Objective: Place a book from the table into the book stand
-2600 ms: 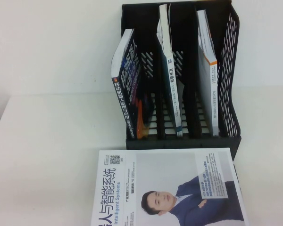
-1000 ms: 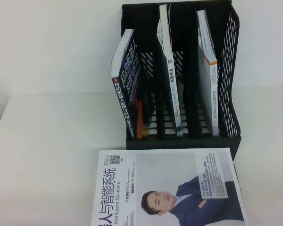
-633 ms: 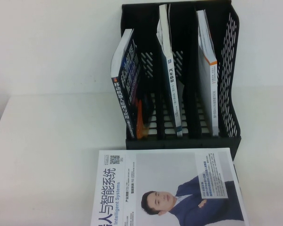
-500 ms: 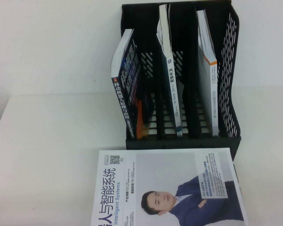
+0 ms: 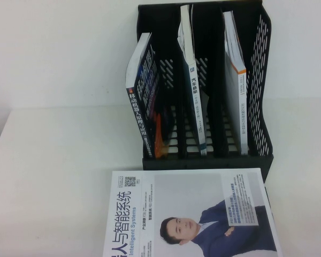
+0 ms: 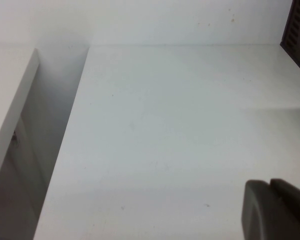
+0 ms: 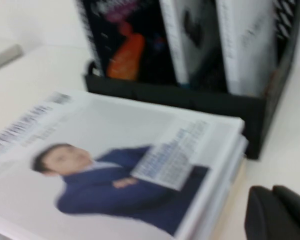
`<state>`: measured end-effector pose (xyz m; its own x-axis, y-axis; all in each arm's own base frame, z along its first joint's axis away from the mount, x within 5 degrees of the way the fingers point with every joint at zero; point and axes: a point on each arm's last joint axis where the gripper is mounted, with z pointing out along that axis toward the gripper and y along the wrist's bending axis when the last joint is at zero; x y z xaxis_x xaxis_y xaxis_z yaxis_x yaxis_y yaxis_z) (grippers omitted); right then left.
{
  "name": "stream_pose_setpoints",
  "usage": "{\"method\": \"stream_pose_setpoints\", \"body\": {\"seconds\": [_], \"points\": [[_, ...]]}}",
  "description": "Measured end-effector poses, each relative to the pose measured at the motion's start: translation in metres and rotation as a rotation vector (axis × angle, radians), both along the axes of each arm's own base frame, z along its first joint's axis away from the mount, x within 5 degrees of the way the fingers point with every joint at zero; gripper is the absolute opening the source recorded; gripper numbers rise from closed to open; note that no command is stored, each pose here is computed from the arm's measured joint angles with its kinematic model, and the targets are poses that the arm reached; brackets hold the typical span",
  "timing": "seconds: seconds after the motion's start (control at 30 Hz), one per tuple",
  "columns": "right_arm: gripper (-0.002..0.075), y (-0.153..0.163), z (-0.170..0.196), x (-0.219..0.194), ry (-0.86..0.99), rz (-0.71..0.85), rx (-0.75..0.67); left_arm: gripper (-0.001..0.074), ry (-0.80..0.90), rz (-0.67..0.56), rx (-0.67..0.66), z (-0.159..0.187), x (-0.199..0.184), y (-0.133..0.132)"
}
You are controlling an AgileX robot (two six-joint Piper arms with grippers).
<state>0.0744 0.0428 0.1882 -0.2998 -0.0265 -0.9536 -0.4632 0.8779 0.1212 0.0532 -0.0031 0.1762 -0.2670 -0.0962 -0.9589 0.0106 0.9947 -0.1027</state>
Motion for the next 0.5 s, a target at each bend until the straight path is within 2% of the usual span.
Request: {"method": "stream_pose_setpoints", "body": {"seconds": [0.27, 0.43, 0.5], "points": [[-0.0001, -0.0072, -0.0104, 0.0000, 0.027, -0.072, -0.018, -0.0002, 0.003, 0.000, 0.000, -0.0003, -0.0001, 0.0000], [-0.0002, -0.0048, -0.0099, -0.0011, 0.134, -0.111, 0.188, -0.0002, 0.005, 0.000, 0.000, -0.0004, -0.0001, 0.0000], [-0.0002, -0.0034, -0.0096, -0.0017, 0.151, -0.106, 0.222, -0.0002, 0.005, 0.000, 0.000, -0.0005, -0.0001, 0.0000]]}}
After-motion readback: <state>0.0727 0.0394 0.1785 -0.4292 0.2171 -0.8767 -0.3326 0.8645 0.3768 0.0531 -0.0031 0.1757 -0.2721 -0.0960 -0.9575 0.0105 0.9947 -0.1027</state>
